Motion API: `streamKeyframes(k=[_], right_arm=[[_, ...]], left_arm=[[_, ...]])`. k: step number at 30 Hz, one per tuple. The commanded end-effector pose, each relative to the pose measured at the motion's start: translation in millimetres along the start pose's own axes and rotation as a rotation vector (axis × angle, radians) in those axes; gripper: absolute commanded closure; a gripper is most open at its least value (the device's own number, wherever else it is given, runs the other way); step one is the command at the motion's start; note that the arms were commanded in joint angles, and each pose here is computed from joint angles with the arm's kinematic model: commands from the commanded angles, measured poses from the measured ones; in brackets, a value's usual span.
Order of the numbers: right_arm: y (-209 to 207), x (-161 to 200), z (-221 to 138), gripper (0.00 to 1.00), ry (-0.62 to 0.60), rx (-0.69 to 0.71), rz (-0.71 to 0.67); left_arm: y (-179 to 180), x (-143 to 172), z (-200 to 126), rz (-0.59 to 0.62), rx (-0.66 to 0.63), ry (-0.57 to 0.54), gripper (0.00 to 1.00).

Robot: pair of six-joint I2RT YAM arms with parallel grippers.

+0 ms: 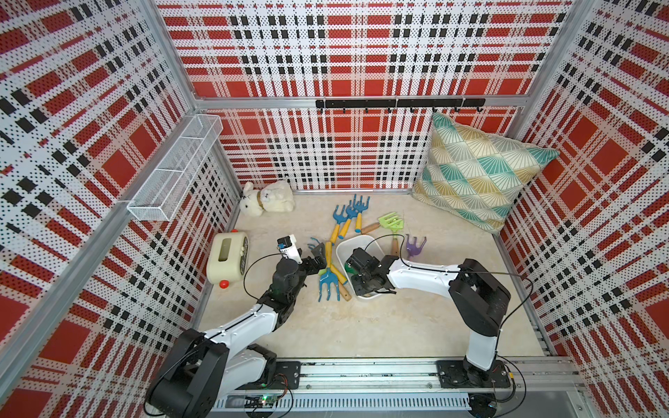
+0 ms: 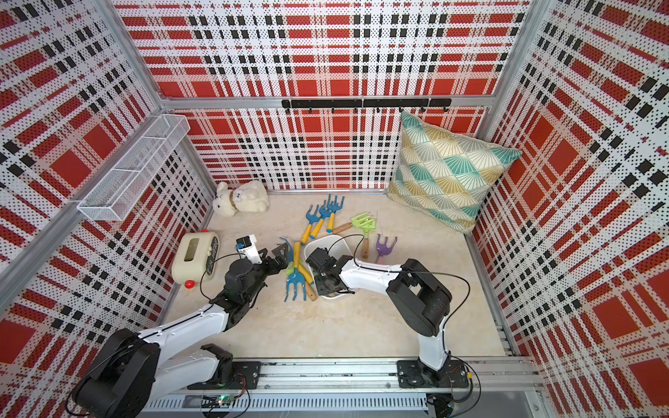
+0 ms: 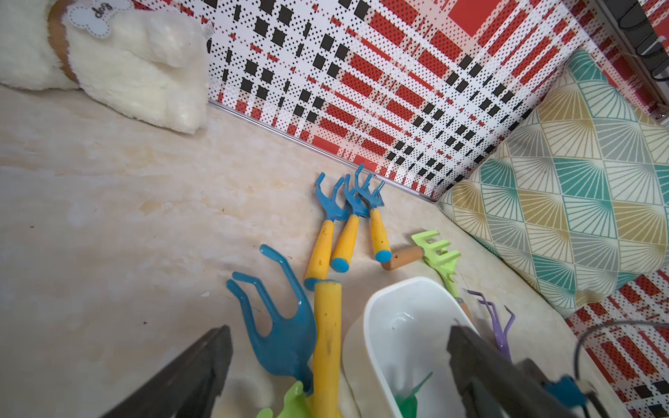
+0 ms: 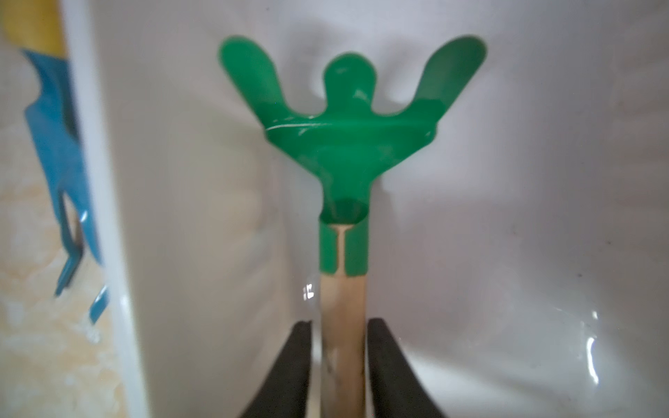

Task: Put the rake into the storage box
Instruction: Move the storage box to the center of the board, then pick up the rake at the center of the board.

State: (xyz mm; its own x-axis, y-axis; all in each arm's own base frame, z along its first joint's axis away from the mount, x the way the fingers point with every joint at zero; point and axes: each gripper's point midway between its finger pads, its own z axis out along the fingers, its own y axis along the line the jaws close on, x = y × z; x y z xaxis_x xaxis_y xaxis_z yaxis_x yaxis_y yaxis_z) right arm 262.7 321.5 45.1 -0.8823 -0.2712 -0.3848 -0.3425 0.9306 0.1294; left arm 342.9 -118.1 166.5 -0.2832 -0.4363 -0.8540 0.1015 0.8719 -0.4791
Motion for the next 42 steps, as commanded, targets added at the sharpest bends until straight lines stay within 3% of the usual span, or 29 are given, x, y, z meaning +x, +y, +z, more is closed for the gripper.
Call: streamKeyframes(k=[1, 7, 17, 27, 36, 42], right_arm=[[-0.6, -7.0, -36.7, 0.46, -0.073, -0.018, 0.068], [-25.5, -37.1, -95.0, 0.26, -0.229, 0.045, 0.101], [-149.6, -66.2, -117.7, 0.26, -0.320, 0.251, 0.284], [-211.2, -55.2, -43.4, 0.30, -0.173, 0.347, 0.364], [-223.3, -37.4, 14.6, 0.36, -0.064, 0.343, 0.393], [-225.9, -24.0, 32.3, 0.43, -0.028, 0.337, 0.408]], left_arm=[[-4.1, -14.0, -3.2, 0.020, -0.003, -0.046, 0.00], [-5.7, -17.0, -4.9, 0.023, -0.002, -0.058, 0.00], [-10.6, -15.1, -3.5, 0.034, 0.007, -0.050, 0.00], [-9.1, -17.6, -5.2, 0.044, -0.004, -0.059, 0.00], [-9.4, -19.4, -6.4, 0.045, -0.005, -0.063, 0.00], [-10.2, -19.9, -6.4, 0.043, -0.003, -0.064, 0.00]])
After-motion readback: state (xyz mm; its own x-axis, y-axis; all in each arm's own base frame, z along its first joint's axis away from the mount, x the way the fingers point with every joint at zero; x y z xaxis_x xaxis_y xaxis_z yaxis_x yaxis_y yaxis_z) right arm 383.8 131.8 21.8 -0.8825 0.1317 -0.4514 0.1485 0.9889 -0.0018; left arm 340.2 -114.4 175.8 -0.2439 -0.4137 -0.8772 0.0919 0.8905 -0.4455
